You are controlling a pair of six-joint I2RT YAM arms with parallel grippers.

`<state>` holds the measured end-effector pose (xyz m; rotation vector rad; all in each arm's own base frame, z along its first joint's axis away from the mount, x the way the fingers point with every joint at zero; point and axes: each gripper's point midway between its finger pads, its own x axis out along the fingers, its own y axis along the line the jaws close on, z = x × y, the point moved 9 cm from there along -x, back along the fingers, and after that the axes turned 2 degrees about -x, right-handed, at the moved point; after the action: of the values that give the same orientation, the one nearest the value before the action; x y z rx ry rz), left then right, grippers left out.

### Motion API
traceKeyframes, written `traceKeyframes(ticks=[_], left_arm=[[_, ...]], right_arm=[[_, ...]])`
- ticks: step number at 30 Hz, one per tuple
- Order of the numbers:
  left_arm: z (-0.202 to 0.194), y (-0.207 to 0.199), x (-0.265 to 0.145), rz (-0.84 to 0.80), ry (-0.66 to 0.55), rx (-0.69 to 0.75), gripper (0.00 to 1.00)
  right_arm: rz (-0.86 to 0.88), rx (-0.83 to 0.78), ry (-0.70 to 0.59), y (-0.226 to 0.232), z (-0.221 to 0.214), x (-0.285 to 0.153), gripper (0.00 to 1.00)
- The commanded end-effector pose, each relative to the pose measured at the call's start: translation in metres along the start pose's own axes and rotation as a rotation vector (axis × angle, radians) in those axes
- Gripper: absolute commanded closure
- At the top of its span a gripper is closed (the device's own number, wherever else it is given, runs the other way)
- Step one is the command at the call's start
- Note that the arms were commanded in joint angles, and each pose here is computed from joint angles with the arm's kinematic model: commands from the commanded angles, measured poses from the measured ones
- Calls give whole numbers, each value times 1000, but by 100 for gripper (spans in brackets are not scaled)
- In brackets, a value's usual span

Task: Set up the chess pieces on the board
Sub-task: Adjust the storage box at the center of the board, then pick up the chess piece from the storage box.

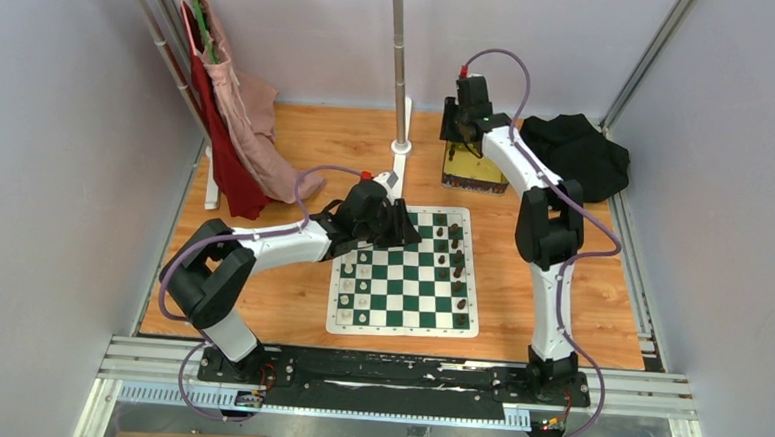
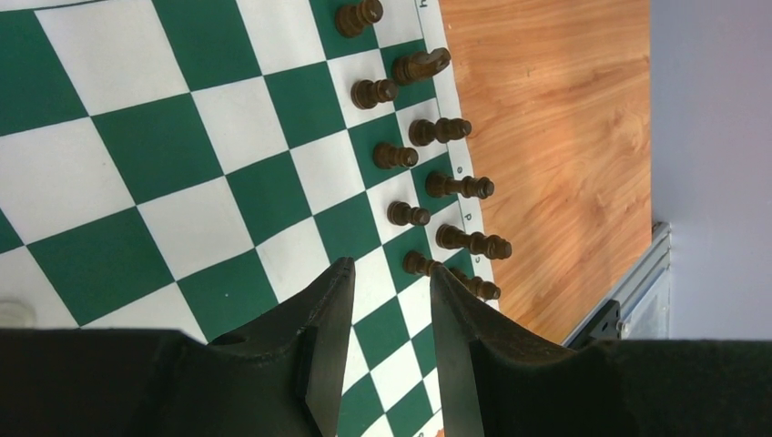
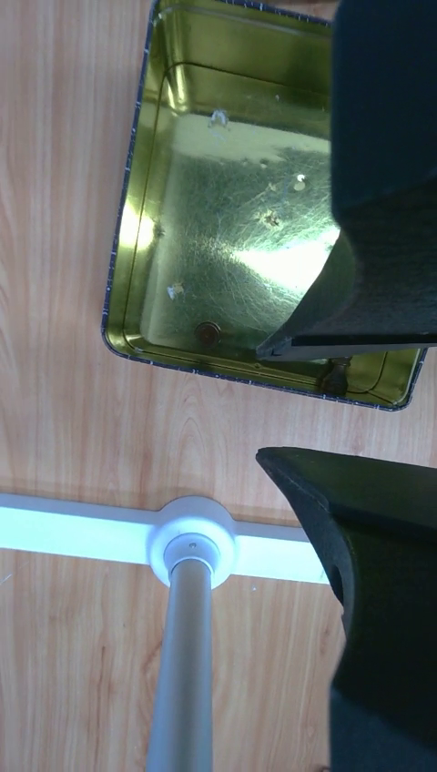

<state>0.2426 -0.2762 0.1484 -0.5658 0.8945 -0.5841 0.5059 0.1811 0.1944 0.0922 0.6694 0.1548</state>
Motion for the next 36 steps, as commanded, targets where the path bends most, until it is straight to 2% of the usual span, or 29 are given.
traceKeyframes(ticks=[1,4,11,20,36], left_arm=[[3,-7,4,-6,-12,22,59],[3,-7,5,-4,-11,22,59],[1,-4,12,7,2,25,59],[1,-3,21,10,16,25,59],[1,0,25,20,15,43,59]], right_arm=[[-30,-49,-39,-13,6,-6,58],[-40,-101,-13,-25,-1,-1,63],[-92,-258,35,-53,-16,10,67],[57,-342,35,-55,-31,32,59],[169,-340,-1,-56,-34,62,52]])
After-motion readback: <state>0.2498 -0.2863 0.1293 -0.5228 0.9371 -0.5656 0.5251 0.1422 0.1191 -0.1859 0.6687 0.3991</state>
